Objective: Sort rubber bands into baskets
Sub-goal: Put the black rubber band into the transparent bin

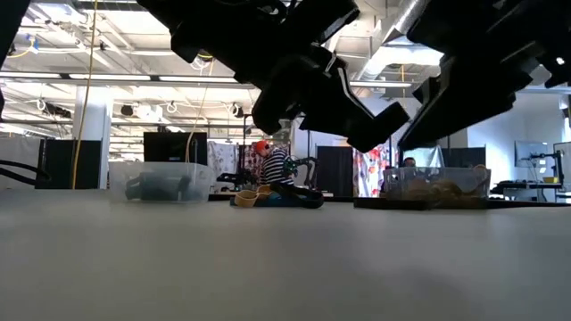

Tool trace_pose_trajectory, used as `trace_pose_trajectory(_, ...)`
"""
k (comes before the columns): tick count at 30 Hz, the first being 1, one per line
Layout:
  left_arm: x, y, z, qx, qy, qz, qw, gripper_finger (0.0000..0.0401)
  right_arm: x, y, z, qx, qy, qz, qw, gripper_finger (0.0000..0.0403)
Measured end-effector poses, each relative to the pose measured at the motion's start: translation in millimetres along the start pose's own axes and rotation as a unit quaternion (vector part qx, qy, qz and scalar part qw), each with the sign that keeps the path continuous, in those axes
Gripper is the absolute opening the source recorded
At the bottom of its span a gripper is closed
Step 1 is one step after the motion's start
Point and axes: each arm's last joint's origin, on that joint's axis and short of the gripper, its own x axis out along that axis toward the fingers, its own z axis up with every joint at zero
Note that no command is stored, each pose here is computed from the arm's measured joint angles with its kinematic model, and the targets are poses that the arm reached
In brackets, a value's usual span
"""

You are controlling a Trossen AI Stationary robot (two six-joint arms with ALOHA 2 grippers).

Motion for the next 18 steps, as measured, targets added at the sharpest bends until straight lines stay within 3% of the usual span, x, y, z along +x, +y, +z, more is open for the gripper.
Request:
trace_pose_trajectory(6, -3, 5, -7, 0.014, 0.046, 0.009, 0.999, 0.0001, 0, -3, -4, 0.010, 0.013, -0.030, 0.999, 0.0187)
trace_pose_trajectory(10, -17, 24, -15, 0.018, 0.120, 0.036, 0.992, 0.0001, 0, -6, -7, 0.013, 0.018, -0.060, 0.998, 0.0238)
trace_pose_trajectory(14, -41, 54, -27, 0.020, 0.214, 0.078, 0.973, 0.0000, -1, -9, -13, 0.013, 0.042, -0.088, 0.995, 0.0249)
trace_pose_trajectory(18, -73, 94, -46, 0.001, 0.312, 0.107, 0.944, 0.0000, -2, -11, -18, 0.021, 0.060, -0.101, 0.993, 0.0242)
